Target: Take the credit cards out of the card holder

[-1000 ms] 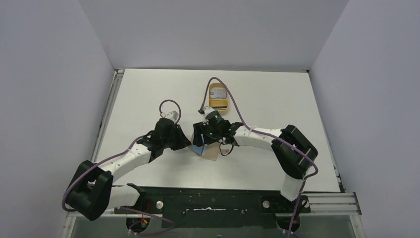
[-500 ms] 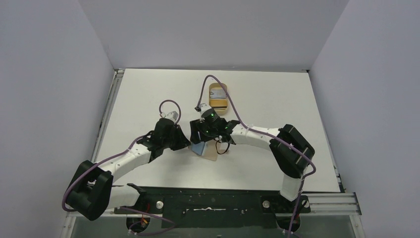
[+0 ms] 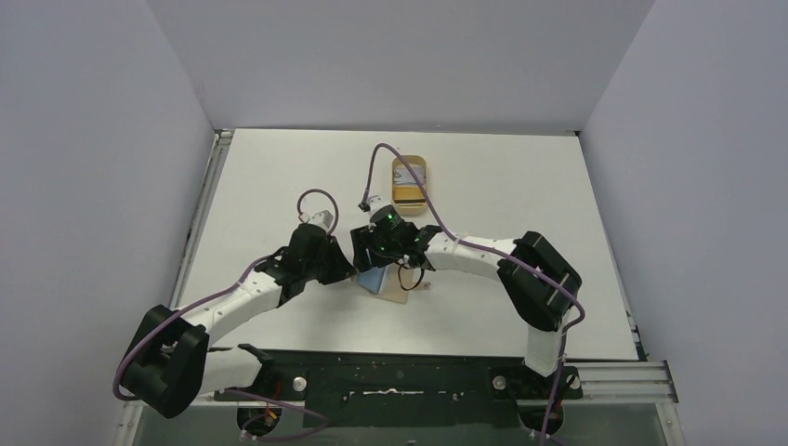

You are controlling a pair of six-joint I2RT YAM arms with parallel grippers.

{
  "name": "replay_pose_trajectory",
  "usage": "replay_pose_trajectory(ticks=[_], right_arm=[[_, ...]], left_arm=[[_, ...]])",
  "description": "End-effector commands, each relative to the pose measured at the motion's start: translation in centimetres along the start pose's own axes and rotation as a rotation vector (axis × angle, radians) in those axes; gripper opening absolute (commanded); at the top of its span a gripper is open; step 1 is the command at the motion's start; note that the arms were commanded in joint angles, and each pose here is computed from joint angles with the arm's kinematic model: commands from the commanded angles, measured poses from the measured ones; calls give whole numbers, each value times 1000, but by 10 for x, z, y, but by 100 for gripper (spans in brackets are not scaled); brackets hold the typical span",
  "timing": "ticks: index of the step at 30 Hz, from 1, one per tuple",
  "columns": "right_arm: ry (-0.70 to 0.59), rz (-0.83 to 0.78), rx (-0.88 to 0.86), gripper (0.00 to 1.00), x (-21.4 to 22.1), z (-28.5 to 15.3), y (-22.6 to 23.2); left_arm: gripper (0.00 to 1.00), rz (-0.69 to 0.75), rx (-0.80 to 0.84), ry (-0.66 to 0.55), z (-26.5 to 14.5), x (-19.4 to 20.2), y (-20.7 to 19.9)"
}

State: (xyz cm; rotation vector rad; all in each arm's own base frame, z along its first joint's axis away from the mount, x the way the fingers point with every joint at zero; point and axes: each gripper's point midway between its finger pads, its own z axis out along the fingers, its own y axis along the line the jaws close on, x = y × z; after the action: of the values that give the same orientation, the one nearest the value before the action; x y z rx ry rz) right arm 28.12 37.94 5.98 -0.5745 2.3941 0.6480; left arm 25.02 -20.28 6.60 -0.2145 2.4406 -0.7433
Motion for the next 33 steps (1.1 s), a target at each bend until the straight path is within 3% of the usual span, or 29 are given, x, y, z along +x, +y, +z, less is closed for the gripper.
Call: replay_pose_trajectory(ticks=[1, 16, 33], right_arm=[[47, -41, 27, 62, 14, 11, -6], [174, -101, 84, 66, 54, 11, -30], [208, -187, 226, 72, 60, -39, -59]], left_arm=[[0, -1, 40, -66, -5, -15, -13], [0, -20, 22, -79, -5, -14, -7], [0, -41, -20, -94, -3, -12, 5]])
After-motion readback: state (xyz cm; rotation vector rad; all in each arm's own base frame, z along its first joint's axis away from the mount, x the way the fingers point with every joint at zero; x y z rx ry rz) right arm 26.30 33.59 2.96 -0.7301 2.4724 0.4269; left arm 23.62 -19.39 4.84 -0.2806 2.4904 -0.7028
